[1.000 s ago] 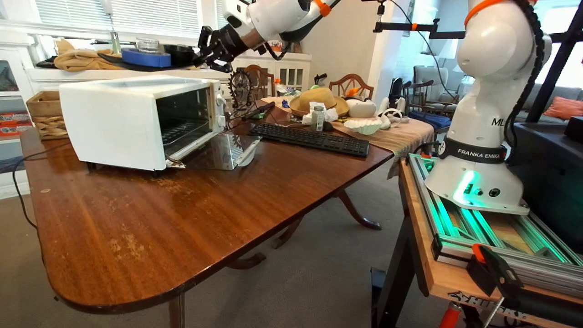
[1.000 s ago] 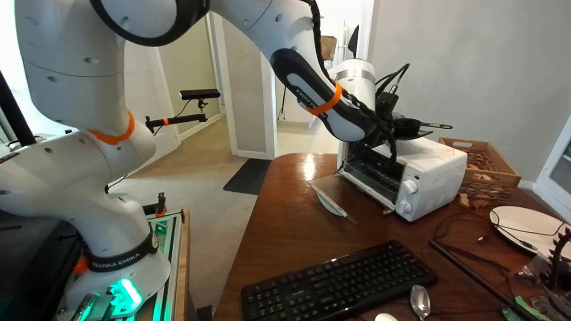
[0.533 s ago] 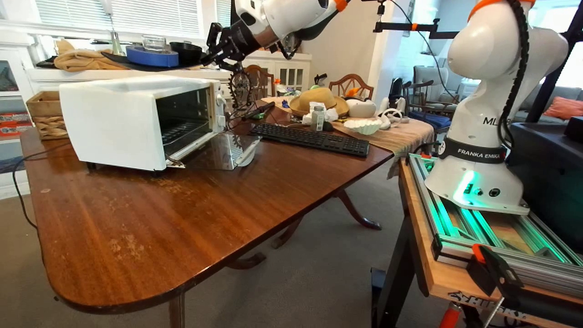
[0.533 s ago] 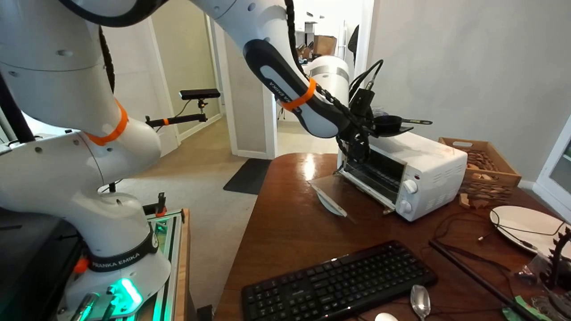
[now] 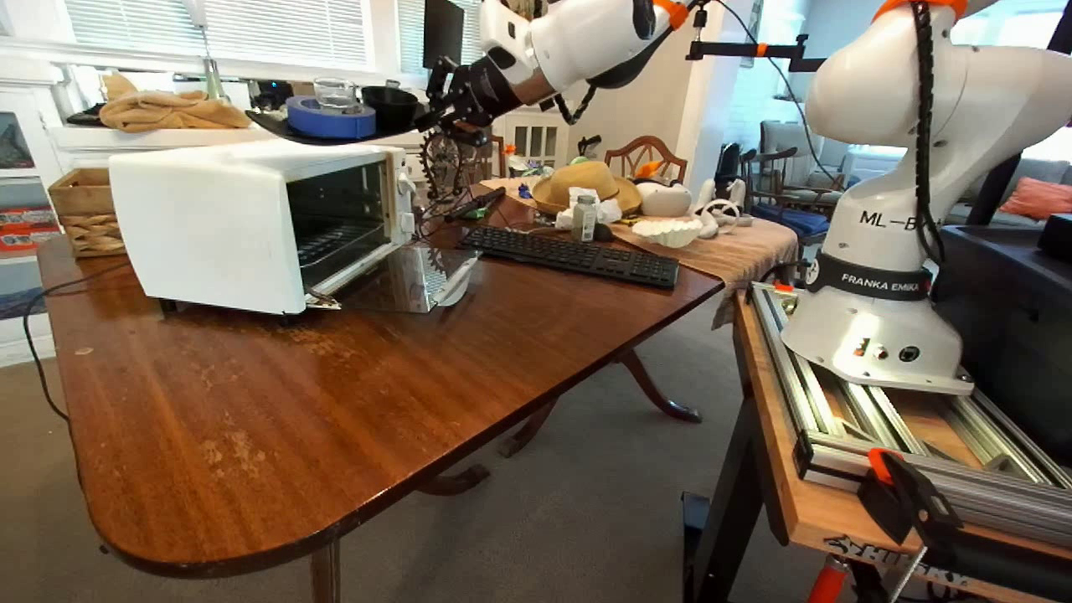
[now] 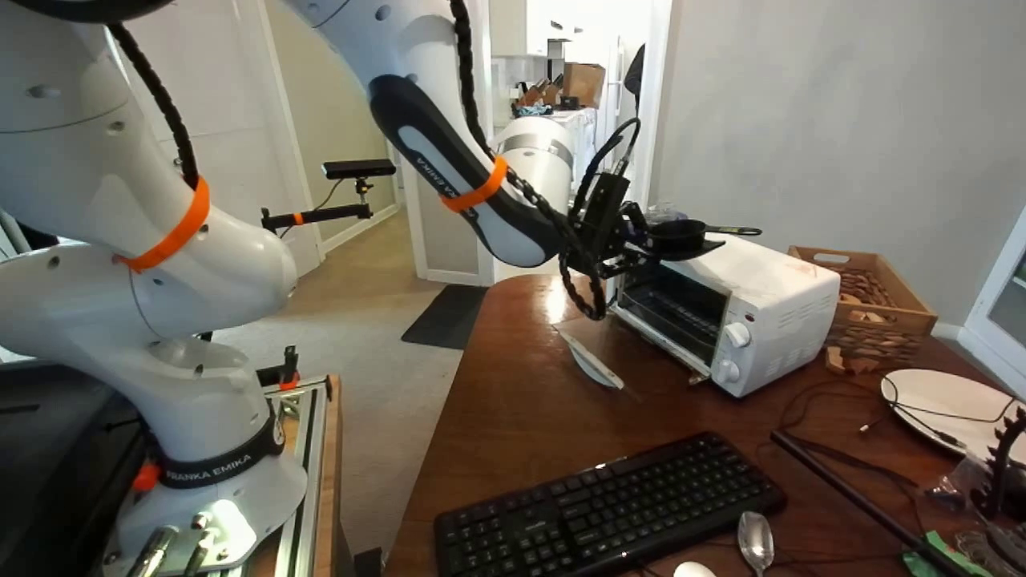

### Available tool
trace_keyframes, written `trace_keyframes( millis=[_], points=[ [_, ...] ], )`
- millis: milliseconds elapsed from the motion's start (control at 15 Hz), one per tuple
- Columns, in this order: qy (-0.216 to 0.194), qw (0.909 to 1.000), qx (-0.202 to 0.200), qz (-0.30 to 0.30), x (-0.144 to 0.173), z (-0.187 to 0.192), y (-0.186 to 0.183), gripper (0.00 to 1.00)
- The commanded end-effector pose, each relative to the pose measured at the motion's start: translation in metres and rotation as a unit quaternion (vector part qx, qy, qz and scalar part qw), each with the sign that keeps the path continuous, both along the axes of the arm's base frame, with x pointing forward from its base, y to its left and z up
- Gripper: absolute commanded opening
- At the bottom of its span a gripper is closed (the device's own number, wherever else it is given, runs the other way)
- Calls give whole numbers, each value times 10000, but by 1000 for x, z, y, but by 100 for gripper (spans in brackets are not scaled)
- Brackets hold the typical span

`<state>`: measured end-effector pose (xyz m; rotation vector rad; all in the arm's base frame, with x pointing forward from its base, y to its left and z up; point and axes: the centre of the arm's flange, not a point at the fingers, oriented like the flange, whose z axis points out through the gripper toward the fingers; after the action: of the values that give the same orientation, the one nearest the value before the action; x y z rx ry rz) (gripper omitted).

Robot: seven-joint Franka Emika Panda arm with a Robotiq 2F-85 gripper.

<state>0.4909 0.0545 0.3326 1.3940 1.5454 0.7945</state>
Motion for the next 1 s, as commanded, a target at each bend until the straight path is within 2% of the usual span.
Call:
trace_keyframes(
  millis=[0,400,533,667,867,933],
  points=[
    [-263,9995,-8,-185,-68,-24,-42,2],
    [-255,9988,380,-174,-116,-50,-45,2],
    [-225,9979,544,-286,-128,-59,-47,2],
    [-191,9946,785,-658,-136,-71,-53,2],
    [-180,9886,1074,-1044,-122,-76,-73,2],
    [-23,9920,863,-921,-106,-33,-33,7]
  ],
)
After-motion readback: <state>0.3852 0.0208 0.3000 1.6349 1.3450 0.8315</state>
